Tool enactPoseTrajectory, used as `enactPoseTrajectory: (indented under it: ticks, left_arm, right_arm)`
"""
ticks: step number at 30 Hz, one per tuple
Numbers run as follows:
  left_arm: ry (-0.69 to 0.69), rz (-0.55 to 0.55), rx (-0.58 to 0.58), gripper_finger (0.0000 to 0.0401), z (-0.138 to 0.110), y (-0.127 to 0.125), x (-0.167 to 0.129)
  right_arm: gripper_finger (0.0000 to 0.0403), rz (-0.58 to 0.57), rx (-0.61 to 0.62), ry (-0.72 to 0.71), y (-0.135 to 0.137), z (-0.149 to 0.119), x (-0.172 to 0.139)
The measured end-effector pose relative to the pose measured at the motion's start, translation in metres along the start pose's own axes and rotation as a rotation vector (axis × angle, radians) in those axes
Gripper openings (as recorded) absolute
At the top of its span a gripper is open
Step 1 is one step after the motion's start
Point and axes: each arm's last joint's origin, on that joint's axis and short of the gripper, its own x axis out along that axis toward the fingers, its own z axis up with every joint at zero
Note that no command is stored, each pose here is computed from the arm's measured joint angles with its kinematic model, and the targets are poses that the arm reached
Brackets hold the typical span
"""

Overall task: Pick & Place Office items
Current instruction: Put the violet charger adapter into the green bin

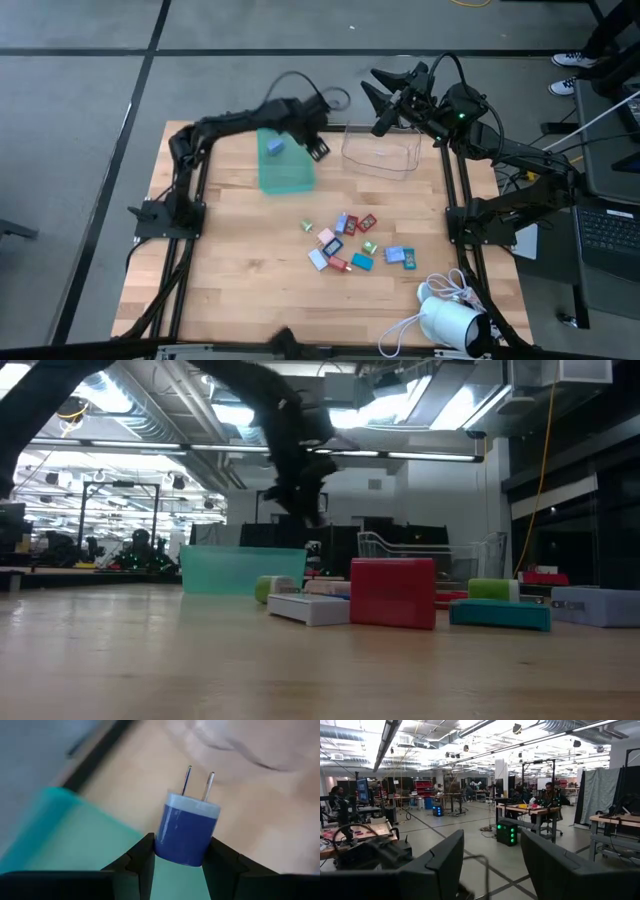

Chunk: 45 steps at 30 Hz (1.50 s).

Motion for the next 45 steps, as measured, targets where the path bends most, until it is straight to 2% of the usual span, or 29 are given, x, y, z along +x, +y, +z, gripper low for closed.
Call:
enactPoseTrajectory:
  ticks: [7,12,16,24,32,39,45]
  left_arm:
    - [-0.026,0.039,-0.092,0.0125,0.005,0.063,-0.015]
    - [0.016,0.064,-0.127,0.0125,0.001,0.087,-0.008]
    - [0.072,0.035,-0.127,0.0125,-0.002,0.086,0.010]
    - [0.164,0.006,-0.077,0.0125,-0.008,0.065,0.049]
    - [0.193,-0.001,-0.080,0.0125,-0.010,0.068,0.052]
    - [0.297,0.038,-0.070,0.0125,-0.021,0.081,0.059]
    - [0.332,-0.004,-0.072,0.0125,-0.024,0.084,0.072]
  right_arm:
    - [0.0201,0.000,-0.008,-0.001,0.000,0.000,0.000]
    - [0.0201,0.000,-0.015,-0.001,0.000,0.000,0.000]
    - [0.0201,-0.001,-0.017,-0.001,0.000,0.000,0.000]
    - [0.0201,-0.001,-0.020,-0.001,0.000,0.000,0.000]
    - [0.0201,-0.001,-0.020,-0.001,0.000,0.000,0.000]
    - [0.0201,-0.001,-0.020,-0.001,0.000,0.000,0.000]
    - [0.0201,-0.001,-0.019,-0.001,0.000,0.000,0.000]
